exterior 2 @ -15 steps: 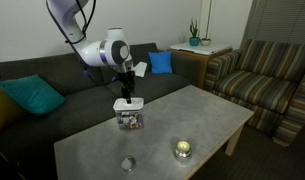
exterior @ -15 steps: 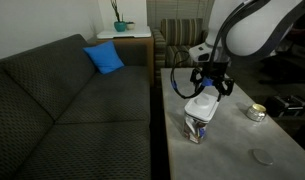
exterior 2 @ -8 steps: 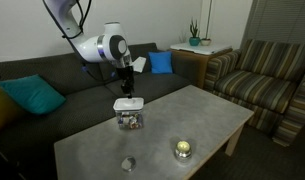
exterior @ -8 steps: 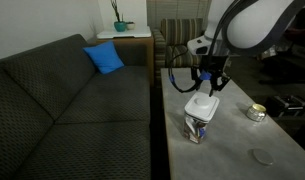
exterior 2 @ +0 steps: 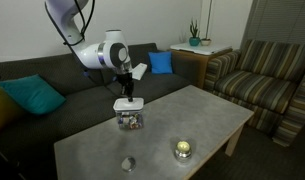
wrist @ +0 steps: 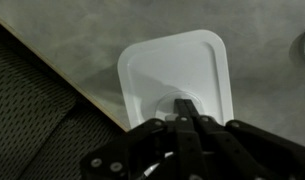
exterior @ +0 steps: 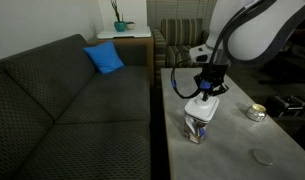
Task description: Place the lid on the container then push the button
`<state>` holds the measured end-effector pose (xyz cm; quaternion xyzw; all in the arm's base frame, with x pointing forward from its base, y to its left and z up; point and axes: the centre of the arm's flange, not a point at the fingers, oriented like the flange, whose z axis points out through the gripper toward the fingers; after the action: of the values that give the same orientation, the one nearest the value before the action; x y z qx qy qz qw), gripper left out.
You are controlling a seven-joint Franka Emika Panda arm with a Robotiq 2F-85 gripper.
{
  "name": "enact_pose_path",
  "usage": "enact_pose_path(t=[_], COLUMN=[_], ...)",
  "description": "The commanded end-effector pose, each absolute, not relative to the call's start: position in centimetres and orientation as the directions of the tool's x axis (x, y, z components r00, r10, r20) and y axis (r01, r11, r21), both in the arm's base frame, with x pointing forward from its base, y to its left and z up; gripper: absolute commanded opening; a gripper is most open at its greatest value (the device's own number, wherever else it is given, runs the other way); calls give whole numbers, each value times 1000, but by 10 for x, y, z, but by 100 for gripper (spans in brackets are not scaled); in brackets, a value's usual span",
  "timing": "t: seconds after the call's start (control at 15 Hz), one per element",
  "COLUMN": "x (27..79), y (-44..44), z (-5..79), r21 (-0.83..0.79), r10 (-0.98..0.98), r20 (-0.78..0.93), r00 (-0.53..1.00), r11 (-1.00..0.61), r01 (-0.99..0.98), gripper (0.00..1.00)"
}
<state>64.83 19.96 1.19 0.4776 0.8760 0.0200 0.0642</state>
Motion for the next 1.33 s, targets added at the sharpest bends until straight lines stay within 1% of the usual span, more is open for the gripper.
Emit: enact_pose_path(t=[0.0, 0.27, 0.6, 0.87, 1.13, 1.27], x=[646, 648, 655, 665, 672, 669], y=[197, 197, 188, 188, 188, 186], z=[6, 1, -28, -49, -53, -39], r21=[152, 150, 64, 37, 11, -3], r10=[856, 868, 910, 924, 932, 935], r20=[-42, -27, -21, 7, 16, 11], r00=[-516, -496, -414, -382, -362, -355], r11=[516, 494, 414, 381, 362, 355], r01=[843, 856, 908, 924, 932, 935], gripper=[0, 0, 0, 0, 0, 0])
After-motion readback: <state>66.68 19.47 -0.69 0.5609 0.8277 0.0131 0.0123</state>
